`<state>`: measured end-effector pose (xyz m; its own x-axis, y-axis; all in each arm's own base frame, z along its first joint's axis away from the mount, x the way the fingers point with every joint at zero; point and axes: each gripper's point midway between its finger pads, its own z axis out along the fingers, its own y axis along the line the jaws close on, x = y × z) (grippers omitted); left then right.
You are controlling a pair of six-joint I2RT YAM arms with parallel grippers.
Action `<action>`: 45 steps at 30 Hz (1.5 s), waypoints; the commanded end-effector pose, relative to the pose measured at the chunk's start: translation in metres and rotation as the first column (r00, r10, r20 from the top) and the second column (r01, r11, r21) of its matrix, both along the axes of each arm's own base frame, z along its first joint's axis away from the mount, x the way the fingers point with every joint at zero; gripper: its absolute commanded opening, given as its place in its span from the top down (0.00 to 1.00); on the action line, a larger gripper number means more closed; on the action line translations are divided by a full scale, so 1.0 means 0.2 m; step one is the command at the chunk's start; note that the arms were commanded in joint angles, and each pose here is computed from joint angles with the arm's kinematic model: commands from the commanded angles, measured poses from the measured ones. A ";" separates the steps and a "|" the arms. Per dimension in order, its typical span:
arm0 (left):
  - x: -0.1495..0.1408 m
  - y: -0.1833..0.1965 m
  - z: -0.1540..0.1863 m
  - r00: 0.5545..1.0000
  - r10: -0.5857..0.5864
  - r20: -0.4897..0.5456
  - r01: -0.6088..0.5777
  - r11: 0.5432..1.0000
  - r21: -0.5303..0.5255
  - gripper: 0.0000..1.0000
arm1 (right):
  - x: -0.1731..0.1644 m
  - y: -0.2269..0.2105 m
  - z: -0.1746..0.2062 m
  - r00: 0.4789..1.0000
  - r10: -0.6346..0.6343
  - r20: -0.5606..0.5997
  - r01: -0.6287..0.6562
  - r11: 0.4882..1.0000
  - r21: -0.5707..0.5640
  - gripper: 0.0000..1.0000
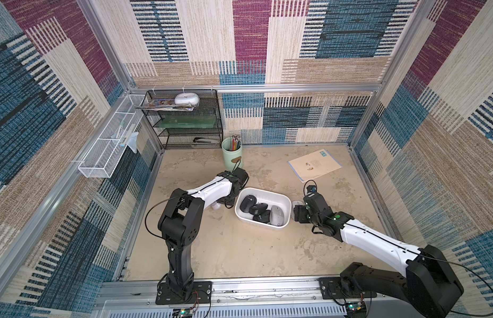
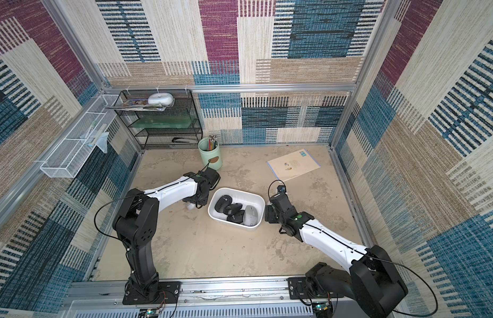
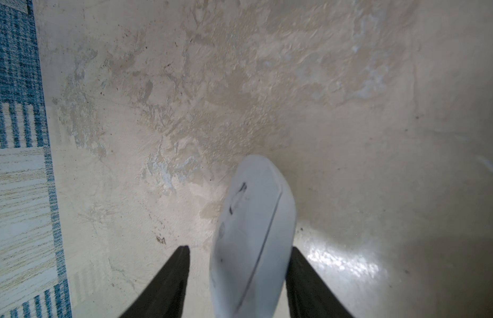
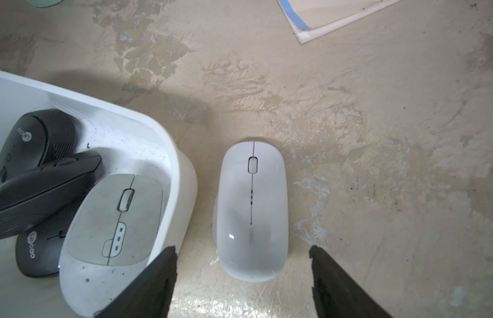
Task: Take out the mouse from the storage box
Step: Place the mouse at the center of the board, then pick up the mouse from the storage box.
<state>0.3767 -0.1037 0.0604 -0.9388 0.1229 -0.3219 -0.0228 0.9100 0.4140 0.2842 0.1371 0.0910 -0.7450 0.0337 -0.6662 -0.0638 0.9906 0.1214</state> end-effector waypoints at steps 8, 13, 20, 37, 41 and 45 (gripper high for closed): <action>-0.03 -0.04 0.12 0.993 -0.012 0.117 0.026 0.993 -0.118 0.29 | 0.02 0.01 0.04 1.000 -0.001 0.018 0.001 1.000 -0.005 0.21; -0.08 -0.15 0.27 0.968 -0.058 0.245 0.131 0.946 -0.295 0.27 | 0.02 0.00 0.05 1.000 -0.002 0.019 0.002 1.000 -0.009 0.21; -0.17 -0.49 0.45 0.910 -0.282 0.305 0.383 0.854 -0.351 0.24 | 0.04 0.02 0.08 1.000 0.000 0.031 0.000 1.000 0.000 0.21; -0.34 -0.92 0.29 0.713 -0.691 0.116 0.701 0.699 -0.143 0.18 | 0.02 0.01 0.05 1.000 0.003 0.019 -0.003 1.000 0.004 0.21; -0.33 -0.93 0.23 0.704 -0.707 0.064 0.710 0.698 -0.098 0.18 | 0.02 0.01 0.04 1.000 0.004 0.016 -0.004 1.000 0.001 0.21; -0.32 -0.94 0.17 0.697 -0.716 0.020 0.715 0.694 -0.079 0.18 | 0.01 0.01 0.04 1.000 0.002 0.015 -0.002 1.000 0.001 0.21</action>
<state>0.3110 -0.2965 0.0987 -0.5898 0.7062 -0.3918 0.6448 0.7038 0.2980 0.2868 0.1389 0.0977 -0.7392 0.0275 -0.6729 -0.0706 0.9905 0.1181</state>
